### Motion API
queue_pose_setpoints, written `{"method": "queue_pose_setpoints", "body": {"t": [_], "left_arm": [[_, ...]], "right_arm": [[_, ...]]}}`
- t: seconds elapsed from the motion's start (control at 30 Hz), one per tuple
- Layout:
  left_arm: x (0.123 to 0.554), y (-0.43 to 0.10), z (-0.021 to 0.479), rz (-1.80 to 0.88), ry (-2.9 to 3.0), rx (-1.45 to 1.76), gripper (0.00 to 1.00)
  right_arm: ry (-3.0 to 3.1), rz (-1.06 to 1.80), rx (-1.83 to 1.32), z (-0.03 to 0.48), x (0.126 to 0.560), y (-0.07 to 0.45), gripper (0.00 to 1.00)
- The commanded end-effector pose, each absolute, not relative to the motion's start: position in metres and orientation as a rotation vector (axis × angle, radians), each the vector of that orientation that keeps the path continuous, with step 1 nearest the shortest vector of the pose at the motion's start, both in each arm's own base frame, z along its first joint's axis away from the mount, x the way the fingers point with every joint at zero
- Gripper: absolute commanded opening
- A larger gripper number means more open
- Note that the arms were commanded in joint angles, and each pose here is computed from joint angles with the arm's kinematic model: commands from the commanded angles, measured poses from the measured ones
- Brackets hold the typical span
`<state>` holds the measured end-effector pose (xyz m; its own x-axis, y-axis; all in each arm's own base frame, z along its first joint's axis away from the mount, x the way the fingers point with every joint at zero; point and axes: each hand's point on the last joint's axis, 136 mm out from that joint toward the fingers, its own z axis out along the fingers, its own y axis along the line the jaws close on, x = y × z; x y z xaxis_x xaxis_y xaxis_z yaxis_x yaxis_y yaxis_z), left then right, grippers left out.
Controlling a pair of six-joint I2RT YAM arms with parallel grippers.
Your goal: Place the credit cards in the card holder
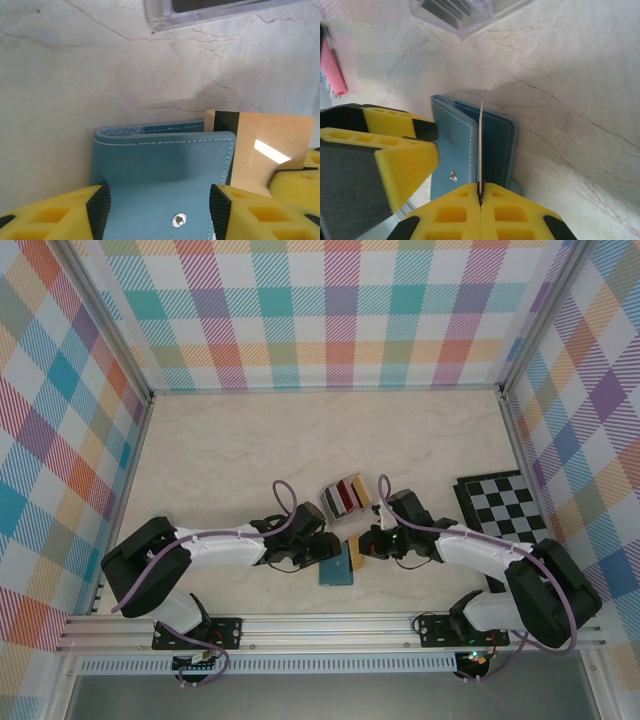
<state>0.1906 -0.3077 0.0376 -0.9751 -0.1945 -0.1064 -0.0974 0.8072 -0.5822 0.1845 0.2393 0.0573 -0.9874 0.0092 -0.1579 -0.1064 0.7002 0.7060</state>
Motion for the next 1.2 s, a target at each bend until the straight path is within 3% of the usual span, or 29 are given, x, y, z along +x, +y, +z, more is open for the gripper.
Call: {"method": "queue_pose_setpoints", "body": {"t": [0.0,0.27,0.6,0.93,1.07,1.17], "left_arm": [[0.183,-0.309,0.035,-0.903,2.858,-0.195,0.67],[0.182,-0.311,0.053,-0.96,2.817,-0.145,0.77],[0.176,-0.303,0.047,-0.939,2.833,-0.111,0.69],[0.175,-0.301,0.042,-0.919,2.843,-0.083,0.76],[0.176,-0.296,0.038,-0.881,2.849,-0.109,0.58],[0.177,-0.294,0.039,-0.876,2.838,-0.12,0.5]], "right_arm": [[2.692,1.231,-0.116,0.083,0.188,0.249,0.02],[2.699,1.321,-0.101,0.093,0.19,0.26,0.02],[2.678,1.444,-0.049,0.096,0.194,0.27,0.01],[2.653,1.579,-0.016,0.103,0.199,0.274,0.0],[2.667,1.581,-0.003,0.1,0.199,0.274,0.0],[2.678,1.575,-0.001,0.098,0.198,0.273,0.0]]}}
